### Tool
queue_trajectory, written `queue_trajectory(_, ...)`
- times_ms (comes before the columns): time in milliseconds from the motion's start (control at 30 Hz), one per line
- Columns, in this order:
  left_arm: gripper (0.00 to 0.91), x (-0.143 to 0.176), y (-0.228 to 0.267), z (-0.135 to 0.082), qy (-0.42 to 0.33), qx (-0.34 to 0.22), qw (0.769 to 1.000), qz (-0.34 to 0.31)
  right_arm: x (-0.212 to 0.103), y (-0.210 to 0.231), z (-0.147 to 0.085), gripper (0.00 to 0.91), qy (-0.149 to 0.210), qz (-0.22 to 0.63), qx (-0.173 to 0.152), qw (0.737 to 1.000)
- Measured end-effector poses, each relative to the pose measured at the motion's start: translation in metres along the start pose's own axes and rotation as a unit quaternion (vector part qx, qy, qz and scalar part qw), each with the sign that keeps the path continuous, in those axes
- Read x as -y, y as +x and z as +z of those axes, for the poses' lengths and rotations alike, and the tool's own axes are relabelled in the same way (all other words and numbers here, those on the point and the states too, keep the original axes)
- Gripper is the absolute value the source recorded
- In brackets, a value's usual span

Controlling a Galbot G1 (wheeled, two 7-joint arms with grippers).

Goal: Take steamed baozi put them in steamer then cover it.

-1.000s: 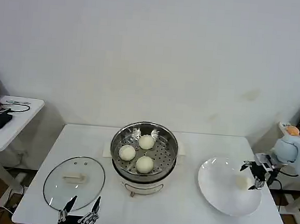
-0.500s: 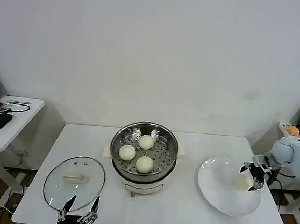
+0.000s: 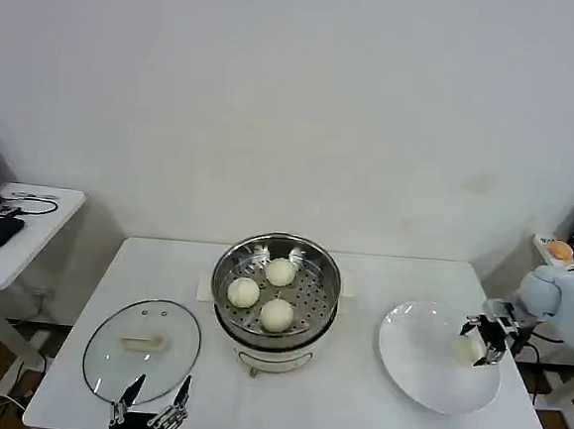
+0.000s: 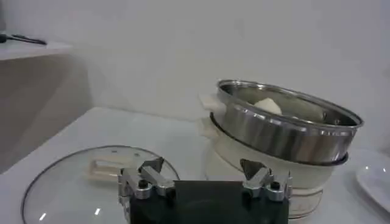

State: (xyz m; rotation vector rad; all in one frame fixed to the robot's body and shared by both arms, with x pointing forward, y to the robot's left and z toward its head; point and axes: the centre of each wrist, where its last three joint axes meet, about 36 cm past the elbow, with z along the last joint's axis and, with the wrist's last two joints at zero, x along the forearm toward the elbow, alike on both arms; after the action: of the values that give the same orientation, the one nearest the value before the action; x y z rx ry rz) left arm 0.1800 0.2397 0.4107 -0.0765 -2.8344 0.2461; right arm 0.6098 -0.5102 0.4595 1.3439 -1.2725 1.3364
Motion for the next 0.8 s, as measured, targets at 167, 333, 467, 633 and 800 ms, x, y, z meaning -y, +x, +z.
queue_trajectory(167, 0.907, 0.0003, 0.0002, -0.0004, 0.001, 0.0, 1.0, 0.0, -0.0008, -0.0001, 0.0008, 0.746, 0.002, 0.001, 0.002, 1.0)
queue_trajectory(333, 0.907, 0.0009, 0.0005, -0.0012, 0.001, 0.001, 1.0, 0.001, -0.001, 0.0003, 0.002, 0.736, 0.003, 0.0, 0.001, 1.0)
queue_trajectory(467, 0.907, 0.0009, 0.0007, -0.0008, 0.002, 0.0, 1.0, 0.0, -0.0016, 0.0018, 0.0041, 0.736, 0.003, 0.0, 0.0, 1.0)
queue_trajectory(633, 0.907, 0.0012, 0.0005, -0.0006, 0.002, 0.0, 1.0, 0.001, 0.0, 0.0058, 0.0047, 0.736, 0.004, 0.003, 0.001, 1.0)
queue_trajectory(800, 0.907, 0.0014, 0.0, -0.0004, 0.002, 0.0, 1.0, 0.001, 0.0009, 0.0085, 0.0035, 0.645, 0.004, 0.003, 0.004, 1.0)
